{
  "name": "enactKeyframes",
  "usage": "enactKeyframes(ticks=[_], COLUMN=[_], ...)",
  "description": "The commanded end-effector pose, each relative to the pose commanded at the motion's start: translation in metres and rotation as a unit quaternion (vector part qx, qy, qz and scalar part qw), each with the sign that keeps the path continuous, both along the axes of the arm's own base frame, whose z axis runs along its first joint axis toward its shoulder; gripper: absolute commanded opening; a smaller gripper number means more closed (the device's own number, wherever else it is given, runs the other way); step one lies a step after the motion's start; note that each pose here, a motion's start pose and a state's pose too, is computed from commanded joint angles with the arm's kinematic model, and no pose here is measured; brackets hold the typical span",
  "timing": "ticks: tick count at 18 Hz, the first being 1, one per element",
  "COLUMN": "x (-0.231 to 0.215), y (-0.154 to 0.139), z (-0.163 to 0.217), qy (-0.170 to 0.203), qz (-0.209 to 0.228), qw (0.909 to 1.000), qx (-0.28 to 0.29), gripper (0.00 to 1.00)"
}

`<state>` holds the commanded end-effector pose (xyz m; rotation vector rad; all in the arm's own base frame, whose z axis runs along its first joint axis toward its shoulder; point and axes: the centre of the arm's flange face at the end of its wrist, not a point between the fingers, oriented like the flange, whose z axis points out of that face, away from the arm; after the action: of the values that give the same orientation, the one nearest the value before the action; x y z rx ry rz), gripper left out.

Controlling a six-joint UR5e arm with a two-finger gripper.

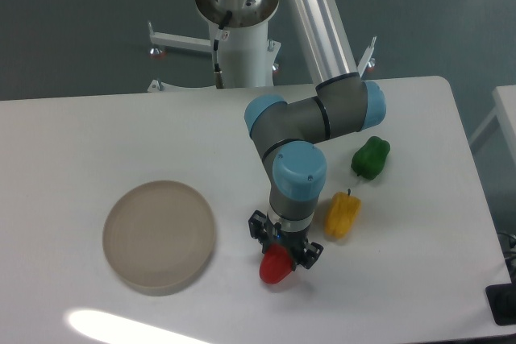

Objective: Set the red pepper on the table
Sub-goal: 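Hold the red pepper on the table beside the yellow pepper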

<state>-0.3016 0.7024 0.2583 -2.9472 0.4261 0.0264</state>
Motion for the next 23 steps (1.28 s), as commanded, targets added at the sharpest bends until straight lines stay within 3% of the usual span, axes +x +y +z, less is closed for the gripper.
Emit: enactKeyframes(ticks=[23], x=[-0.0008], y=[-0.0008], z=[0.0021], qy=[0.001], qz=[0.000], qw=[1.0000], qx=[0.001], gripper=[0.78])
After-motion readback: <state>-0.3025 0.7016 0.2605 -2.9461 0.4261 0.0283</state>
